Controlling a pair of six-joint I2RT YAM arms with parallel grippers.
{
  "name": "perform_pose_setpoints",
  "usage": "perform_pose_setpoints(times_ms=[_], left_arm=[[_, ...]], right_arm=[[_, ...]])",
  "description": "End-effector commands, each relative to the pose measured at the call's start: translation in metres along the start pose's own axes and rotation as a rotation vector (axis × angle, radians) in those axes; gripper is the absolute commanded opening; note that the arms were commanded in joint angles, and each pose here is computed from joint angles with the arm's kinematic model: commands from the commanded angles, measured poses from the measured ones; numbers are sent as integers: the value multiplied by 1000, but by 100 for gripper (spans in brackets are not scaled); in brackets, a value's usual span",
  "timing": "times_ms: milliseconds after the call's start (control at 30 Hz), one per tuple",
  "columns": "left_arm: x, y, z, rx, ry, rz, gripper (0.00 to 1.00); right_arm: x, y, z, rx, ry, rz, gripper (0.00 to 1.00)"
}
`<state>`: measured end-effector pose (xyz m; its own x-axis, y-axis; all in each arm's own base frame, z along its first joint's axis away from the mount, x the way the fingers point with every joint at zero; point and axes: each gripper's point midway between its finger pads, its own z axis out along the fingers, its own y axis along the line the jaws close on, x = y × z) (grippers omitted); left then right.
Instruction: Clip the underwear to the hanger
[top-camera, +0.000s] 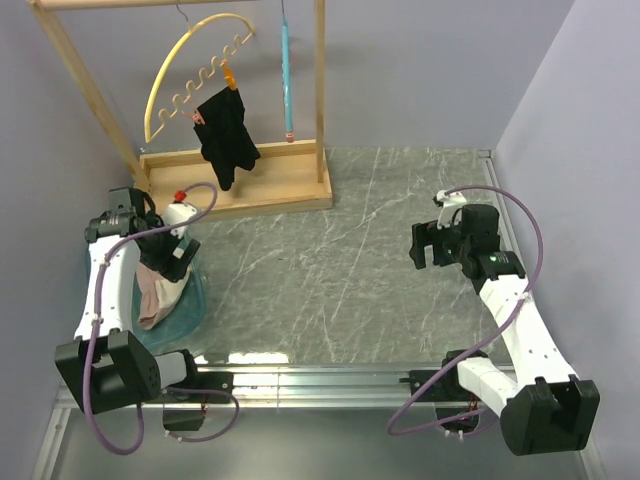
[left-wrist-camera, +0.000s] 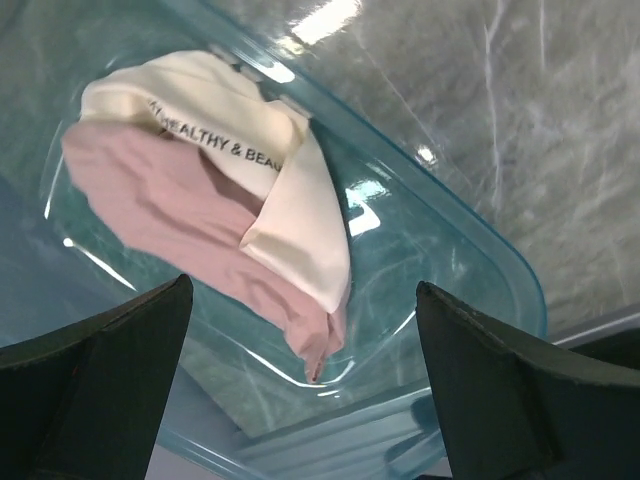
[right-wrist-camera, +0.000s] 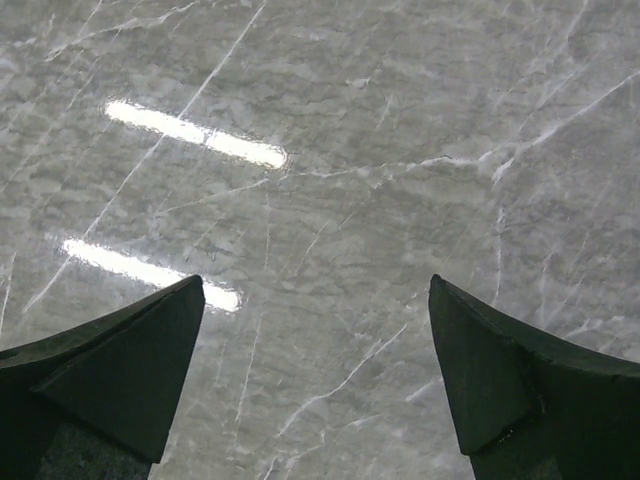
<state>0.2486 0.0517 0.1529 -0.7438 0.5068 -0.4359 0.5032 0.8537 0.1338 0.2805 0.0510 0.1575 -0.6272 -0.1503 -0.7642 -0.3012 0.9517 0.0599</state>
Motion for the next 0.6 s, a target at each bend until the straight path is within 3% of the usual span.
perform_pose_setpoints(times_ms=[0, 233, 400, 567], left_arm=[[8, -2, 5, 23, 50, 154, 99], [28, 23, 30, 7, 190, 287, 97], [29, 43, 44, 6, 134, 353, 98], [36, 37, 74, 162, 149, 383, 91]], right_arm=[[-20, 4, -6, -23, -39, -22, 100], [-15, 10, -3, -70, 15, -31, 100], [-14, 11, -3, -79, 24, -33, 100], [-13, 12, -4, -87, 40, -29, 100]])
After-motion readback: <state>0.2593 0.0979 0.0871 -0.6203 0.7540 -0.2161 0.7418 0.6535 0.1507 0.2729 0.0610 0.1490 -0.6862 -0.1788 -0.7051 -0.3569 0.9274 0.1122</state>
